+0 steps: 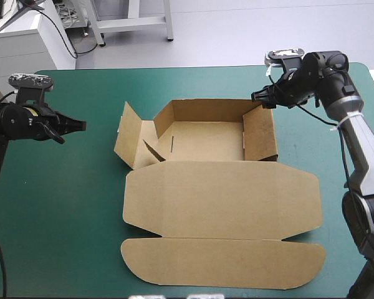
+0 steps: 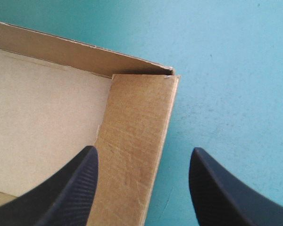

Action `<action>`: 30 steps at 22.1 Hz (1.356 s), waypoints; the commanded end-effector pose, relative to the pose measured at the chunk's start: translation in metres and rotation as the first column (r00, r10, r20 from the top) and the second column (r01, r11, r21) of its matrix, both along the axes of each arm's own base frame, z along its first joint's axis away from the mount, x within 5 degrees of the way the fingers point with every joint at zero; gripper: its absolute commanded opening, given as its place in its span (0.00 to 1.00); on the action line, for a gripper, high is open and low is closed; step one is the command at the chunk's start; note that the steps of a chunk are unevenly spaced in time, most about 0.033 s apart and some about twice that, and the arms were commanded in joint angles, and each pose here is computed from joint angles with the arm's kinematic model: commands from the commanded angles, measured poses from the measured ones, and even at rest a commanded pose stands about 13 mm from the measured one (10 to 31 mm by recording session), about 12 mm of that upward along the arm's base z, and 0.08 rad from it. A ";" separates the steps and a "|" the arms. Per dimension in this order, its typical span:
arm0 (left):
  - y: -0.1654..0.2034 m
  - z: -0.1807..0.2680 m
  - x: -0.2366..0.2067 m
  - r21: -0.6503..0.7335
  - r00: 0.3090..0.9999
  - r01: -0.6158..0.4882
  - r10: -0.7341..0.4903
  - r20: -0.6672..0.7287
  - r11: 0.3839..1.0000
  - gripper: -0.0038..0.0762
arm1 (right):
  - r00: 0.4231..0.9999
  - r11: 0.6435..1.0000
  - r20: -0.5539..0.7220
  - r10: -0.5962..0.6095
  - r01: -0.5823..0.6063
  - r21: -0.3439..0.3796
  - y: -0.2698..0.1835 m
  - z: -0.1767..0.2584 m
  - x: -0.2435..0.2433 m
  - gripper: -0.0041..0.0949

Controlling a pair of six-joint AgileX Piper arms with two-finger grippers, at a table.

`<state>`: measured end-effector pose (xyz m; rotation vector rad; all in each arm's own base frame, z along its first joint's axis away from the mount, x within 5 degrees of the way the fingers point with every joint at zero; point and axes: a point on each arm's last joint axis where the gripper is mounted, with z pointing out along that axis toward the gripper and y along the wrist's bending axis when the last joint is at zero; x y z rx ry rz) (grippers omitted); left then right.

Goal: Fold the box

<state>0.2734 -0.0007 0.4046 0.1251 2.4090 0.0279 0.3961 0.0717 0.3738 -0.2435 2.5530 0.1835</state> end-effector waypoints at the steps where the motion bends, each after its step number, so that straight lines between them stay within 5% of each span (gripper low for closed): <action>1: -0.001 0.015 -0.002 -0.009 0.996 0.001 0.000 0.086 1.000 0.04 | 0.993 1.000 0.122 0.002 -0.003 0.010 -0.006 0.056 -0.028 0.58; 10: 0.000 0.010 -0.003 -0.005 0.999 -0.007 0.007 0.037 1.000 0.04 | 0.994 0.995 0.057 -0.097 0.097 0.003 -0.011 0.047 -0.025 0.58; 16: -0.001 0.010 -0.003 -0.010 0.999 -0.005 0.006 0.035 1.000 0.04 | 0.990 0.991 -0.107 -0.095 0.104 0.078 0.003 -0.007 0.010 0.58; 25: -0.004 0.010 -0.004 -0.047 1.000 0.003 -0.002 0.024 0.999 0.04 | 0.968 0.993 -0.229 -0.101 0.111 0.030 0.006 -0.060 0.033 0.56; 29: -0.004 0.010 -0.004 -0.047 1.000 0.003 -0.002 0.024 0.999 0.04 | 0.949 0.993 -0.303 -0.094 0.109 0.034 0.007 -0.081 0.029 0.42; 30: -0.004 0.010 -0.004 -0.047 1.000 0.003 -0.002 0.024 0.999 0.04 | 0.946 0.993 -0.312 -0.088 0.110 0.053 0.009 -0.082 0.029 0.28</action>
